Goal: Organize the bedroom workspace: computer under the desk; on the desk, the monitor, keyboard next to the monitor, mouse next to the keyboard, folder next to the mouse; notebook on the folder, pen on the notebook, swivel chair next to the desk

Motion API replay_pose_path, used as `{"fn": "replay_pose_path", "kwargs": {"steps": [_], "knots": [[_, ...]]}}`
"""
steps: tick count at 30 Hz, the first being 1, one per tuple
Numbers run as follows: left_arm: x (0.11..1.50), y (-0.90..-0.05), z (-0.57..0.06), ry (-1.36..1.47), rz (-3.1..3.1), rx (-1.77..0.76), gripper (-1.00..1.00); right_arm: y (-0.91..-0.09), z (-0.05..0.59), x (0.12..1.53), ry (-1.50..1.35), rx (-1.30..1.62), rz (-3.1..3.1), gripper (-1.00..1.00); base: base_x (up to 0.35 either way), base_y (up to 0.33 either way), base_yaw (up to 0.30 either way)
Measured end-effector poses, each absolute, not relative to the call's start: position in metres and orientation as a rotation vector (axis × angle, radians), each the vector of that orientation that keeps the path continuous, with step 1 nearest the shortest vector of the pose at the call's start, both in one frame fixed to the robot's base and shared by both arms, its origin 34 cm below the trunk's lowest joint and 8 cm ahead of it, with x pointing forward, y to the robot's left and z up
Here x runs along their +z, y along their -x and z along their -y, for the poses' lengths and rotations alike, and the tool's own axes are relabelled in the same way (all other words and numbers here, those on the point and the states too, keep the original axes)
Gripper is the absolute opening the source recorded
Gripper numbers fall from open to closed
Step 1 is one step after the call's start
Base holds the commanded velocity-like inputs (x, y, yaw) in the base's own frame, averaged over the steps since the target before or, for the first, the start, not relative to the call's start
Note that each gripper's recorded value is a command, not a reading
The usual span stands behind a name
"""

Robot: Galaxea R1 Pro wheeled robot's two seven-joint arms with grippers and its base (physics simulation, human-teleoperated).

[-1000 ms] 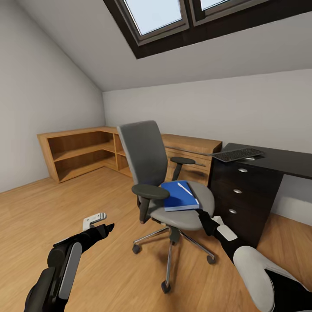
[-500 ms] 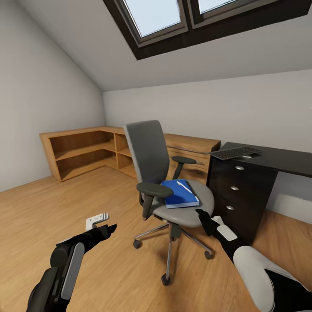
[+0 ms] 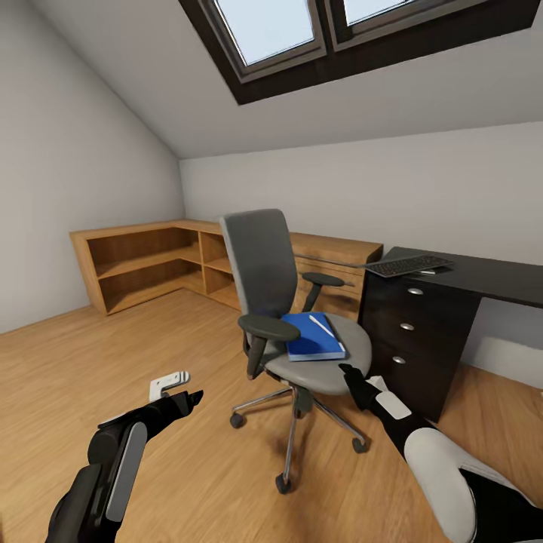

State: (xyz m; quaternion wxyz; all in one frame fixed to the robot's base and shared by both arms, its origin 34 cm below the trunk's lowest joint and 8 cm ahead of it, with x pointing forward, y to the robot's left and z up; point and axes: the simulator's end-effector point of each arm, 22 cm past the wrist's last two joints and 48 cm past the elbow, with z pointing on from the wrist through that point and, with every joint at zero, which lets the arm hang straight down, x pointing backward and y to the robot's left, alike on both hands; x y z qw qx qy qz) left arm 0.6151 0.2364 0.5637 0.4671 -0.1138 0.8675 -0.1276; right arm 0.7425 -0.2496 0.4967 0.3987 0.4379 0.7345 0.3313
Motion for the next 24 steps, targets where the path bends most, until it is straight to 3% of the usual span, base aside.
{"fn": "replay_pose_path", "kwargs": {"steps": [13,24], "knots": [[0.5637,-0.6150,-0.2360,0.280,-2.129,-0.314,1.00,-0.7426,0.2458,0.4970,-1.107,0.844,-1.861,1.00,0.000,0.000,0.107],[0.5637,-0.6150,-0.2353,0.278,-2.129,-0.314,1.00,-0.7426,0.2466,0.4971,-1.106,0.844,-1.861,1.00,0.011,0.001,0.008]]}}
